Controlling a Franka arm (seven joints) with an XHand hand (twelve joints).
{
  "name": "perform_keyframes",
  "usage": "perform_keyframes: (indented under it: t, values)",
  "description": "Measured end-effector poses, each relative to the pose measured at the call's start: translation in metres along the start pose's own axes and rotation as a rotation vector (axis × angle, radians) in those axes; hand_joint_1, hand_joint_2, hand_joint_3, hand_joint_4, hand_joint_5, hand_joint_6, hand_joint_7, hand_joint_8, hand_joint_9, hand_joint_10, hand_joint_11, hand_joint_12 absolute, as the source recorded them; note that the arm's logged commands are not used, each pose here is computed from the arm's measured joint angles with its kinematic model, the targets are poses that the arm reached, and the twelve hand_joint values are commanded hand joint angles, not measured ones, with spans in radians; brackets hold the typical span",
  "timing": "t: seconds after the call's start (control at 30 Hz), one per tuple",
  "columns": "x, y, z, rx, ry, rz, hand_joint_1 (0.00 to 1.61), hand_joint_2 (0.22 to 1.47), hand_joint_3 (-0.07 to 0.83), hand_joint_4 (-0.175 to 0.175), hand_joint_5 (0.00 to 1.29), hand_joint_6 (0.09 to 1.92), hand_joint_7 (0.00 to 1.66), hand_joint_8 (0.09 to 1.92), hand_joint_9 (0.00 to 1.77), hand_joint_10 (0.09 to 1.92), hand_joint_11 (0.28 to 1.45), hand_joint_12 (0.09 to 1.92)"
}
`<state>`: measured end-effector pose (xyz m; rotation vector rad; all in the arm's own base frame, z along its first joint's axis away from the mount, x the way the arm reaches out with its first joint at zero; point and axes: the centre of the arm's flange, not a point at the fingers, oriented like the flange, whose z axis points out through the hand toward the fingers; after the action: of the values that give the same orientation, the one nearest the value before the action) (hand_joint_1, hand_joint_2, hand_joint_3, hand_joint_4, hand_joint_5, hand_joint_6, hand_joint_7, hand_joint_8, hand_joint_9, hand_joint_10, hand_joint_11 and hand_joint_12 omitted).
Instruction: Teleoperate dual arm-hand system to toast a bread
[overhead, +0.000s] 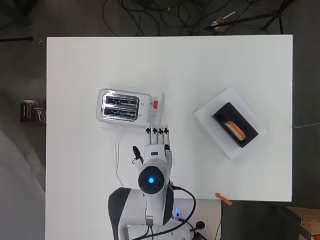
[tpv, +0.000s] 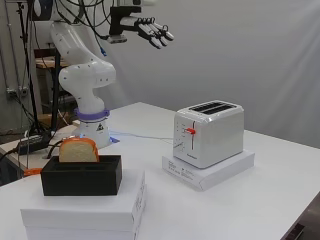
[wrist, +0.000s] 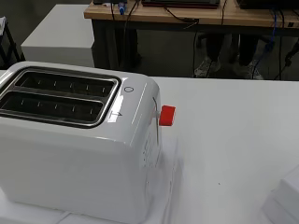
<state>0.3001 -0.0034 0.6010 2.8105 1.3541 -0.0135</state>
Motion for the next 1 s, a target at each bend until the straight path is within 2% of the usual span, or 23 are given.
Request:
perform_keyframes:
  t: [0.17,0.47,0.57,0.67,0.7,0.73,0.77,0.8,0.83,0.87,0.9,0.93,0.97,1.0]
  values:
    - [-0.009,-0.019,-0.035,-0.056,-0.053,-0.021,0.2,1.19,0.005,-0.078,0.26,0.09,0.55,0.09,0.66,0.09,0.51,0.09]
    - [-0.024,-0.007,-0.036,-0.037,-0.08,0.078,0.19,1.2,0.003,-0.079,0.28,0.09,0.53,0.09,0.65,0.09,0.51,0.09]
    - [-0.041,0.023,-0.036,-0.003,-0.121,0.158,0.13,1.15,-0.011,-0.051,0.32,0.09,0.46,0.09,0.59,0.09,0.48,0.09]
    - [-0.073,0.064,-0.021,0.104,-0.167,0.258,0.06,1.09,-0.02,-0.015,0.31,0.09,0.41,0.09,0.53,0.09,0.46,0.09]
    - [-0.086,0.076,-0.016,0.14,-0.173,0.294,0.09,1.07,-0.016,-0.025,0.33,0.09,0.48,0.09,0.58,0.09,0.48,0.09]
    - [-0.102,0.089,-0.012,0.17,-0.178,0.331,0.49,1.1,-0.009,-0.047,0.53,0.46,0.67,0.3,0.76,0.09,0.53,0.09]
    - [-0.119,0.1,-0.009,0.186,-0.182,0.366,0.82,1.13,-0.002,0.029,0.71,1.06,0.88,0.94,1.0,0.68,0.72,0.54]
    - [-0.134,0.109,-0.006,0.185,-0.181,0.396,1.01,1.15,0.004,0.094,0.84,1.47,1.08,1.4,1.25,1.23,0.95,1.07]
    - [-0.149,0.115,-0.004,0.164,-0.167,0.418,1.1,1.17,0.007,0.134,0.86,1.7,1.23,1.67,1.4,1.57,1.11,1.42]
    - [-0.16,0.117,-0.004,0.125,-0.137,0.428,0.75,1.07,-0.007,0.069,0.65,1.26,1.05,1.41,1.23,1.45,0.93,1.3]
    - [-0.167,0.116,-0.004,0.073,-0.096,0.43,0.42,0.95,-0.019,-0.006,0.44,0.76,0.83,0.92,1.03,1.0,0.75,0.92]
    - [-0.171,0.114,-0.006,0.023,-0.056,0.428,0.23,0.86,-0.018,-0.055,0.3,0.41,0.68,0.52,0.91,0.59,0.65,0.56]
    - [-0.176,0.11,-0.008,-0.03,-0.011,0.424,0.15,0.83,-0.01,-0.092,0.23,0.21,0.59,0.27,0.84,0.31,0.6,0.31]
    - [-0.18,0.108,-0.01,-0.071,0.023,0.421,0.12,0.82,-0.001,-0.111,0.21,0.11,0.55,0.13,0.79,0.16,0.57,0.16]
